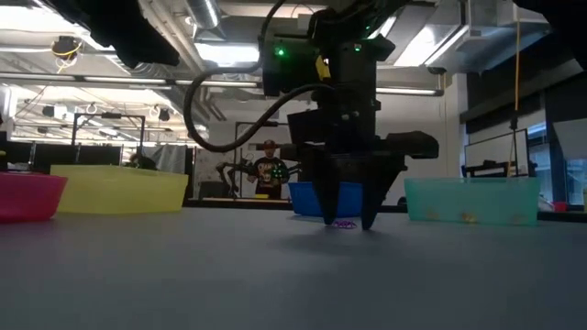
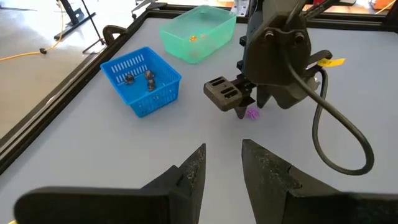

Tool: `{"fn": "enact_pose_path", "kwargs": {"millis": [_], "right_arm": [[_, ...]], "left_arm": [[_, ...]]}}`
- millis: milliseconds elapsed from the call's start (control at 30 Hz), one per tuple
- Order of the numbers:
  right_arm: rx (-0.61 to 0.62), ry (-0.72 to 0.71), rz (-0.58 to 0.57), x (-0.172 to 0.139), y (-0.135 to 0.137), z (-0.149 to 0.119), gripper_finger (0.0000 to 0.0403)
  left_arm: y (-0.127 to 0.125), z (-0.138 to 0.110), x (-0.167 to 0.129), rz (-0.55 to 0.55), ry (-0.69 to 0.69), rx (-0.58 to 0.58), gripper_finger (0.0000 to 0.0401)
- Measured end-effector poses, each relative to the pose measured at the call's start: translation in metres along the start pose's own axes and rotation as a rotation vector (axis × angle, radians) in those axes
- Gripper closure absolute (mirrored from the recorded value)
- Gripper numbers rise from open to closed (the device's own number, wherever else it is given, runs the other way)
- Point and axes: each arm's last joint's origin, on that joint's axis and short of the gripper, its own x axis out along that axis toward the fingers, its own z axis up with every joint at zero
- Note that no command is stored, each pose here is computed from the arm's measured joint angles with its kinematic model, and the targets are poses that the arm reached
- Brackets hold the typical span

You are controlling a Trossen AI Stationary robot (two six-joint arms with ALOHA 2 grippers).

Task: Sort Halloween decoration
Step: Put the purple spider toy into the yellow basket

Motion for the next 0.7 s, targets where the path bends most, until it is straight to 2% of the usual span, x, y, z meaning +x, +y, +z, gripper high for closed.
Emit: {"fn": "enact_pose_path", "kwargs": {"millis": [300, 567, 700], "right_arm": [[-0.002, -0.010, 0.003, 0.0003, 0.0004, 0.0010, 0.0173], [-0.002, -0.004, 0.009, 0.0008, 0.0014, 0.0007, 0.0244], [0.001, -0.005, 0.008, 0.0010, 0.0011, 0.0008, 0.0266]], "left_arm": [[0.0000, 0.0000, 0.0000, 0.000, 0.000, 0.000, 0.0311], [0.0000, 0.0000, 0.0000, 0.000, 0.000, 0.000, 0.0311], [0.0000, 0.0000, 0.0000, 0.000, 0.000, 0.000, 0.0311]]}}
